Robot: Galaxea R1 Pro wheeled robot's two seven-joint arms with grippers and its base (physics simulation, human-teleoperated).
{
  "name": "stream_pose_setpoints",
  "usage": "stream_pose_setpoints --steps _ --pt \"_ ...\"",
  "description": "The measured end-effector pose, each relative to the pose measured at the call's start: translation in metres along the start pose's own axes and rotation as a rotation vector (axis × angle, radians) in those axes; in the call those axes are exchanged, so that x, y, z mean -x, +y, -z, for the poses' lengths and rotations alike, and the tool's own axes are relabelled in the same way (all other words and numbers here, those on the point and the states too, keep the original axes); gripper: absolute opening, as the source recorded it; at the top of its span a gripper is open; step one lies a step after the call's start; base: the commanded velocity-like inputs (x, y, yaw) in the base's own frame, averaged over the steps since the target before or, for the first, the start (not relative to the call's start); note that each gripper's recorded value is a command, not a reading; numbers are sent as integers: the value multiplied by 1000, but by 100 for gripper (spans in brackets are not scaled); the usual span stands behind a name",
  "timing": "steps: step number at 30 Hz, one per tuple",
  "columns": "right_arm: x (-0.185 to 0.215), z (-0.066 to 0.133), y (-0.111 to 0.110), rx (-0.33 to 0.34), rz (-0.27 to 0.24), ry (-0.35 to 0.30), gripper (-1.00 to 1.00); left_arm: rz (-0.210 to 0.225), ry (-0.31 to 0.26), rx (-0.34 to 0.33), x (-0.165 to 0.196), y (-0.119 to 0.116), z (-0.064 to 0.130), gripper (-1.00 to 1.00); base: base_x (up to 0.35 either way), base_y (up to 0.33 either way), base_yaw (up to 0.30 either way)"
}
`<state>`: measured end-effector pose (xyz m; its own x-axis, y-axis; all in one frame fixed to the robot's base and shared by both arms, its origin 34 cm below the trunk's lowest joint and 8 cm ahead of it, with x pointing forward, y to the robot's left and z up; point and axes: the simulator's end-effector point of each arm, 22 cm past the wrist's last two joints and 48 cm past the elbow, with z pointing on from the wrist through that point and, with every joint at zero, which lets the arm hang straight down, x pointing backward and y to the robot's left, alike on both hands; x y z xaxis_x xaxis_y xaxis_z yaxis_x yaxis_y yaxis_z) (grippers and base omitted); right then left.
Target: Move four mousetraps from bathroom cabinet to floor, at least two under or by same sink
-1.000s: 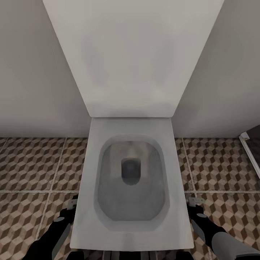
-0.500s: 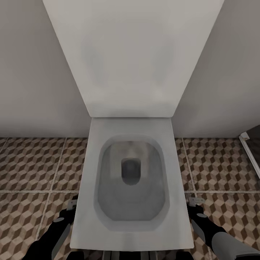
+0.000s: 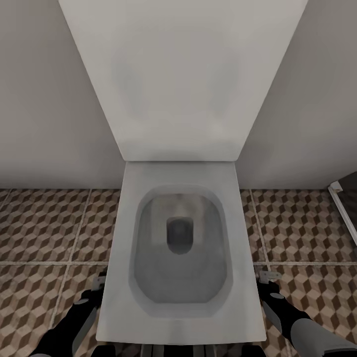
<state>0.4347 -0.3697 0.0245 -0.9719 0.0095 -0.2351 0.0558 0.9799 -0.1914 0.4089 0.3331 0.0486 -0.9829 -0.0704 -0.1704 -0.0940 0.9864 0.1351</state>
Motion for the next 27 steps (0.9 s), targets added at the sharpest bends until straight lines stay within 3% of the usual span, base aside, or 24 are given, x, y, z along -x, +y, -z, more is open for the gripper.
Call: stream_pose_setpoints --steps 21,22,27 --pt "0 0 0 0 0 -1 100 7 16 2 -1 0 -4 -100 0 0 0" --pt "0 0 0 0 0 -2 100 7 16 3 -1 0 -4 100 0 0 0" --pt "0 0 0 0 0 -1 100 -3 28 8 -6 2 -5 100 0 0 0"
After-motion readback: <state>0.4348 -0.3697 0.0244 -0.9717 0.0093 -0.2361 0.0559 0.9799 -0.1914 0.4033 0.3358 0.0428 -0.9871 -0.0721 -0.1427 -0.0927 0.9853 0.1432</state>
